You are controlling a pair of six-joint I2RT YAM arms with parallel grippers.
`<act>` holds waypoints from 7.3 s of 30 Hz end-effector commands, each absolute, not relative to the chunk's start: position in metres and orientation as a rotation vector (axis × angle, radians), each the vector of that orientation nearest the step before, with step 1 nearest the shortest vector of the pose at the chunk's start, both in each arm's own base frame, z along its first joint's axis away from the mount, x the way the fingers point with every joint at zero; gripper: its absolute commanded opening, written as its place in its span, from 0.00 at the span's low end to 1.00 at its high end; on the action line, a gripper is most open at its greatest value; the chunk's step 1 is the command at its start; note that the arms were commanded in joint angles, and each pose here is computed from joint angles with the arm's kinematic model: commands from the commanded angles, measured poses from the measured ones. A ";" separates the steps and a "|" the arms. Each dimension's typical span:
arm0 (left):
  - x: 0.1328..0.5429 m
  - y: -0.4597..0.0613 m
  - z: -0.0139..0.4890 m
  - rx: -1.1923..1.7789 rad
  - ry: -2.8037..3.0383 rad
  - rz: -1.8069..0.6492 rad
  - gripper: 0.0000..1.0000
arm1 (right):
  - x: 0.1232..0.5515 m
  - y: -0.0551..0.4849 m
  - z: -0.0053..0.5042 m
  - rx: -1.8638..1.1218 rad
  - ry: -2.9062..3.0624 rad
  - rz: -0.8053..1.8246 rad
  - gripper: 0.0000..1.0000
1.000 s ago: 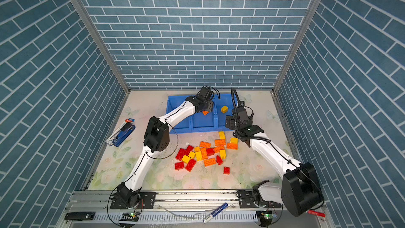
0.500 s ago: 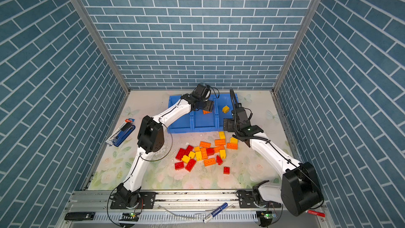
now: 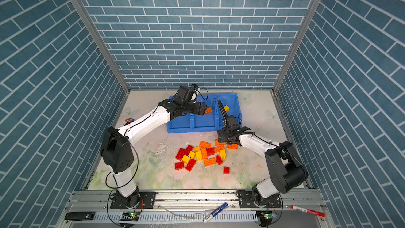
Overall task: Sort the legos into containers by color
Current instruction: Pick up the lego from the center of the table, then place the lego in the container, then pick up the lego from the center of the table, then place the lego in the container.
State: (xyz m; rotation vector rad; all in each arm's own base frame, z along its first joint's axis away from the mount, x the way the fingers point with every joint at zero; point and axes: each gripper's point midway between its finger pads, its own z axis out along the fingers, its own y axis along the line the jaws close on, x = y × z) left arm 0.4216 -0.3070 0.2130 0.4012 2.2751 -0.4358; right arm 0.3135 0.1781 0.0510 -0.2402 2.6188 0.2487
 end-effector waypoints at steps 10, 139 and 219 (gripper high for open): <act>0.415 -0.272 0.223 0.234 2.194 -0.353 0.99 | 0.349 0.192 0.048 -0.233 2.526 0.155 0.64; 0.248 -0.234 0.084 0.819 2.774 -0.212 0.62 | 0.387 0.151 0.167 0.199 2.225 0.441 0.99; 0.463 -0.210 0.137 -0.160 2.434 -0.165 0.24 | 0.379 0.162 0.200 0.037 2.054 0.266 0.99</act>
